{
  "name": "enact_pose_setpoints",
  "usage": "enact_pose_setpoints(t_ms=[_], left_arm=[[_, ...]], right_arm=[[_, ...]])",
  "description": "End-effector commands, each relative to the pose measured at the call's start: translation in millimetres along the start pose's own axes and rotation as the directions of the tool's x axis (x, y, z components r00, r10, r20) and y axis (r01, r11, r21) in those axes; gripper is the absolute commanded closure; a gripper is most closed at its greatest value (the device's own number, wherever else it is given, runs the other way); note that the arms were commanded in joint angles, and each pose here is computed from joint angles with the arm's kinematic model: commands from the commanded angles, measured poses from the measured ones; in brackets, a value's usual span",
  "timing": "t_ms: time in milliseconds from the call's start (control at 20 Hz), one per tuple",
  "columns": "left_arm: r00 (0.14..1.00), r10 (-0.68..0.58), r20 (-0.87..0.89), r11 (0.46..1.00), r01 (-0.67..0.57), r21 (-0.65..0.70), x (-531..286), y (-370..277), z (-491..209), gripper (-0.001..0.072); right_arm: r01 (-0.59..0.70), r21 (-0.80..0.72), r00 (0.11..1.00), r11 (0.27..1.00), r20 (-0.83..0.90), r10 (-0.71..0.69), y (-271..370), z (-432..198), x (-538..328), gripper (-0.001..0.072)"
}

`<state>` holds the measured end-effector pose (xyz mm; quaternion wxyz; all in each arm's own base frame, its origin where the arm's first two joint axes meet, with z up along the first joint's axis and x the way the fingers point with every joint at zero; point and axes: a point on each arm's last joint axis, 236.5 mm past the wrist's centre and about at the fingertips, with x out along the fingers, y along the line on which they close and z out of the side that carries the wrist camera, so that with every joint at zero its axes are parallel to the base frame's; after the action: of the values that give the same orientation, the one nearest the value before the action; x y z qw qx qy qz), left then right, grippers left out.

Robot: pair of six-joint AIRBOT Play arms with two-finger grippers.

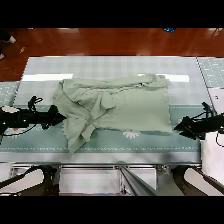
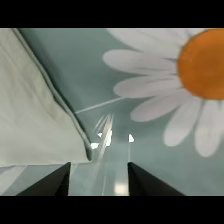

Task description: Fold the shirts.

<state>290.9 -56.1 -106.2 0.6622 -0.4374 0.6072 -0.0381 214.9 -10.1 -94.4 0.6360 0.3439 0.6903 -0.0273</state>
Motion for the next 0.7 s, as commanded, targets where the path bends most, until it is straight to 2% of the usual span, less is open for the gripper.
enact_pose_setpoints(t_ms=[0,300,500,550,600,650], left_arm=[[1.0,-0.001,0.003,1.0,0.001,0.0,-0.3,-0.6,0.8,0.0685],[1.0,-0.001,0.003,1.0,0.001,0.0,-0.3,-0.6,0.8,0.0685],[1.0,-0.001,0.004,1.0,0.001,0.001,-0.3,-0.5,1.0,0.0685],[1.0,-0.001,0.003,1.0,0.001,0.0,-0.3,-0.6,0.9,0.0685],[1.0,-0.001,0.003,1.0,0.001,0.001,-0.5,-0.8,0.8,0.0685],[1.0,-0.004,0.003,1.0,0.004,0.005,-1.6,-2.1,0.3,0.0685]], right_arm=[[-0.035,0.005,0.998,0.999,-0.056,0.035,12.5,-5.9,17.7,0.0301],[-0.134,0.071,0.991,0.988,0.026,0.132,32.6,20.1,25.8,0.0301],[-0.154,0.019,0.988,0.988,-0.011,0.154,52.3,14.1,40.3,0.032],[-0.147,-0.005,0.989,0.989,-0.016,0.147,56.0,12.7,43.7,0.0432],[-0.153,-0.053,0.988,0.987,-0.016,0.152,61.4,12.3,43.0,0.0671],[-0.176,-0.092,0.984,0.98,-0.017,0.175,69.3,12.4,37.1,0.0681]])
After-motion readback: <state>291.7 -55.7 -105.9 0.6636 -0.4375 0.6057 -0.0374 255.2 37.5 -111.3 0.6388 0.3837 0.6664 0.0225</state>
